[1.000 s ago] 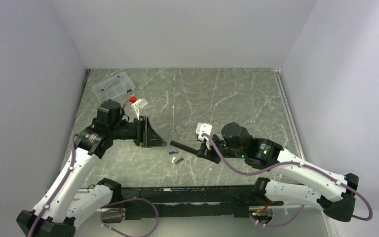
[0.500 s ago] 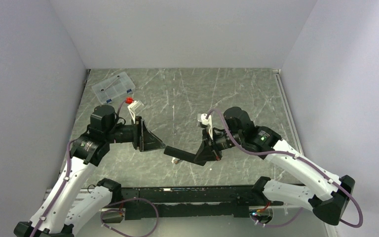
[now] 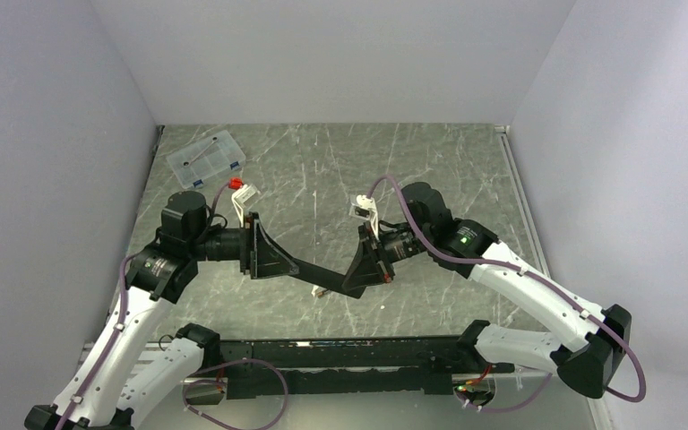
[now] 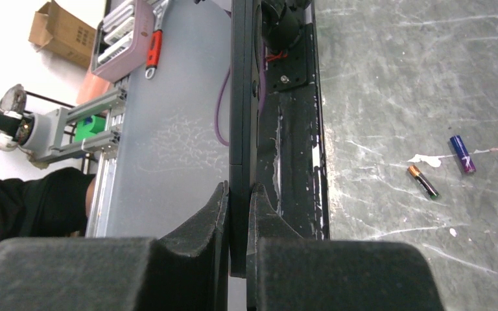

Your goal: Load the batteries into the remote control

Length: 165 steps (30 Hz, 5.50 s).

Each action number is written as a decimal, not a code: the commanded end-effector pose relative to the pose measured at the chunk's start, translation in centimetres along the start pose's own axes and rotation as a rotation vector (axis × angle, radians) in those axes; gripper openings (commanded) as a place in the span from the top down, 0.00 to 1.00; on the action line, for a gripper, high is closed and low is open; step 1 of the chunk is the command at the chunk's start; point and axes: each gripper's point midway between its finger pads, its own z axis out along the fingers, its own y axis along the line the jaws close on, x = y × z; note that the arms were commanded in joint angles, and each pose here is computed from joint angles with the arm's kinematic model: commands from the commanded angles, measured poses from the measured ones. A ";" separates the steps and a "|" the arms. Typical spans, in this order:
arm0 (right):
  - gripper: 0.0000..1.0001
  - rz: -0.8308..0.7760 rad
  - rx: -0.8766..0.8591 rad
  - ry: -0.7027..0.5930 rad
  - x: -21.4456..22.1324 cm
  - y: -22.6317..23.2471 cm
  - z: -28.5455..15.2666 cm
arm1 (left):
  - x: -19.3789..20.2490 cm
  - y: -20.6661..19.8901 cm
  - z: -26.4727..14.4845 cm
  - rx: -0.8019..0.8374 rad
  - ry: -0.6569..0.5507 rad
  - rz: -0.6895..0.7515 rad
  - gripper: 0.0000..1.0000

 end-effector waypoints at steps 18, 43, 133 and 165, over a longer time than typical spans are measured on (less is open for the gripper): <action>1.00 0.010 -0.143 -0.056 -3.5 1.5 0.8 | -0.2 -1.7 -0.2 0.093 -0.004 0.063 0.43; 1.00 0.061 -0.146 -0.061 -3.6 0.7 1.1 | -0.3 -1.9 0.1 0.136 -0.007 0.045 0.75; 0.49 0.444 0.388 -0.569 -2.7 -4.3 -2.4 | -0.1 3.6 0.8 0.011 -0.338 -0.398 1.00; 0.68 0.447 0.334 -0.609 -3.9 -3.2 -0.9 | 0.7 3.8 0.9 0.008 -0.309 -0.414 1.00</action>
